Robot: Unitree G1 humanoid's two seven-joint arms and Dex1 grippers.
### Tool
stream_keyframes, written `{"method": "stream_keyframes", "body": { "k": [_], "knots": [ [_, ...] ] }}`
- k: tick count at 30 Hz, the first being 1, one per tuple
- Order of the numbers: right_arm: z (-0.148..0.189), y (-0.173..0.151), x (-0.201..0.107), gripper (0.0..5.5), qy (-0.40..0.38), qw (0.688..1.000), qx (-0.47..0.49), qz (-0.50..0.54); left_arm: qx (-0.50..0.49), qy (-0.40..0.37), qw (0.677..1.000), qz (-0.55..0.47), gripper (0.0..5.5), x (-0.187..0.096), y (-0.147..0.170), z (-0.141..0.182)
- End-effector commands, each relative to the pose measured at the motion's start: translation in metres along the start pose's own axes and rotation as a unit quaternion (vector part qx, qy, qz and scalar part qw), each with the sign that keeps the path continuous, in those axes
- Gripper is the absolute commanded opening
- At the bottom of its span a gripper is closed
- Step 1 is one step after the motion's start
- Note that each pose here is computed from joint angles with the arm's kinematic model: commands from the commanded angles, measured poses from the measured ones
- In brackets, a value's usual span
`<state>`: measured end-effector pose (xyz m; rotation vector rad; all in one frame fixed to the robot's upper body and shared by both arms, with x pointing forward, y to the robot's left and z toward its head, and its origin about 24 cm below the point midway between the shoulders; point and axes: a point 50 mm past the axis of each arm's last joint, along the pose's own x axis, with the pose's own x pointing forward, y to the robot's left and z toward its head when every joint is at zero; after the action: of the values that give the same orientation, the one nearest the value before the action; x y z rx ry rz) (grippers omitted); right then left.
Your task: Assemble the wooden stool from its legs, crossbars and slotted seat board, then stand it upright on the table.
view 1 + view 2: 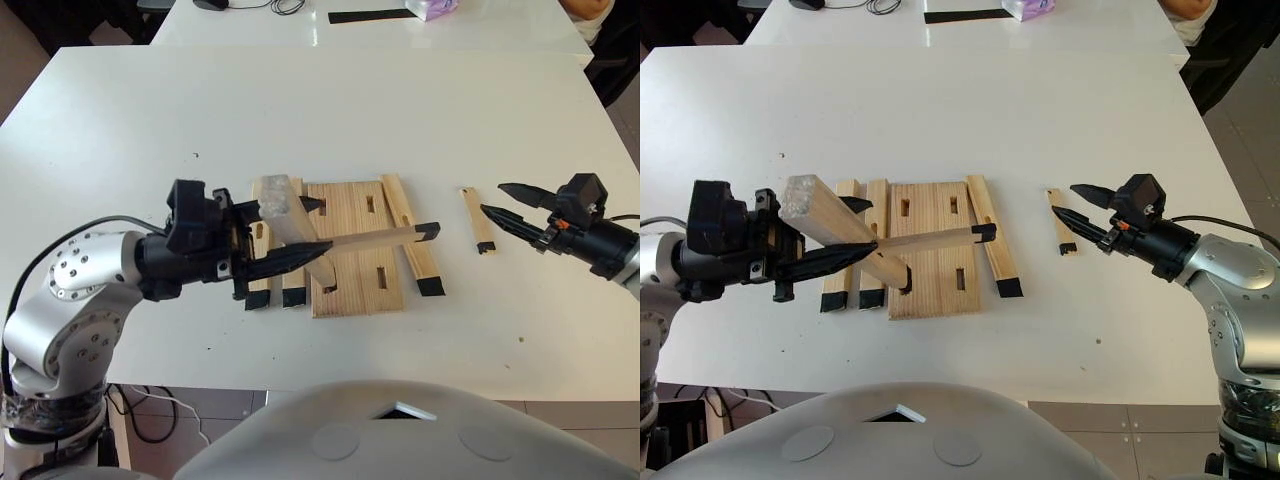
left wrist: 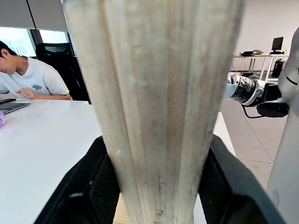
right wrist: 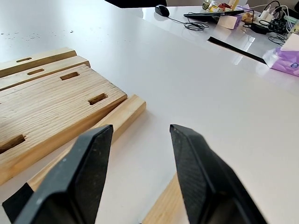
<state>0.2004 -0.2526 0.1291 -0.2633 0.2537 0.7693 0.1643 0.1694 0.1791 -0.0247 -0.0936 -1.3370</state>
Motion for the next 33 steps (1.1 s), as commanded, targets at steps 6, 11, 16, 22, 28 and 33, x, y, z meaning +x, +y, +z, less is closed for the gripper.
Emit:
{"method": "stream_keyframes", "body": {
  "k": [6,11,16,22,28,33],
  "knots": [
    [0.002,-0.001,0.006,2.25,0.006,1.000,-0.010,0.020,0.014,0.018,1.000,0.010,2.17,-0.005,-0.007,-0.012],
    [-0.001,0.002,0.008,2.25,0.008,1.000,-0.009,0.023,0.022,0.018,1.000,0.011,2.17,-0.004,-0.003,-0.014],
    [-0.001,0.004,0.009,2.25,0.008,1.000,-0.008,0.026,0.025,0.018,0.999,0.010,2.17,-0.003,0.000,-0.016],
    [-0.003,0.007,0.011,2.25,0.009,0.999,-0.005,0.031,0.030,0.022,0.999,-0.008,2.17,0.001,0.001,-0.017],
    [-0.005,0.009,0.011,2.25,0.010,0.999,-0.002,0.034,0.032,0.037,0.998,-0.034,2.17,0.000,-0.001,-0.020],
    [-0.005,0.011,0.012,2.25,0.011,0.999,0.000,0.036,0.030,0.051,0.997,-0.052,2.17,0.001,0.003,-0.025]
  ]
}}
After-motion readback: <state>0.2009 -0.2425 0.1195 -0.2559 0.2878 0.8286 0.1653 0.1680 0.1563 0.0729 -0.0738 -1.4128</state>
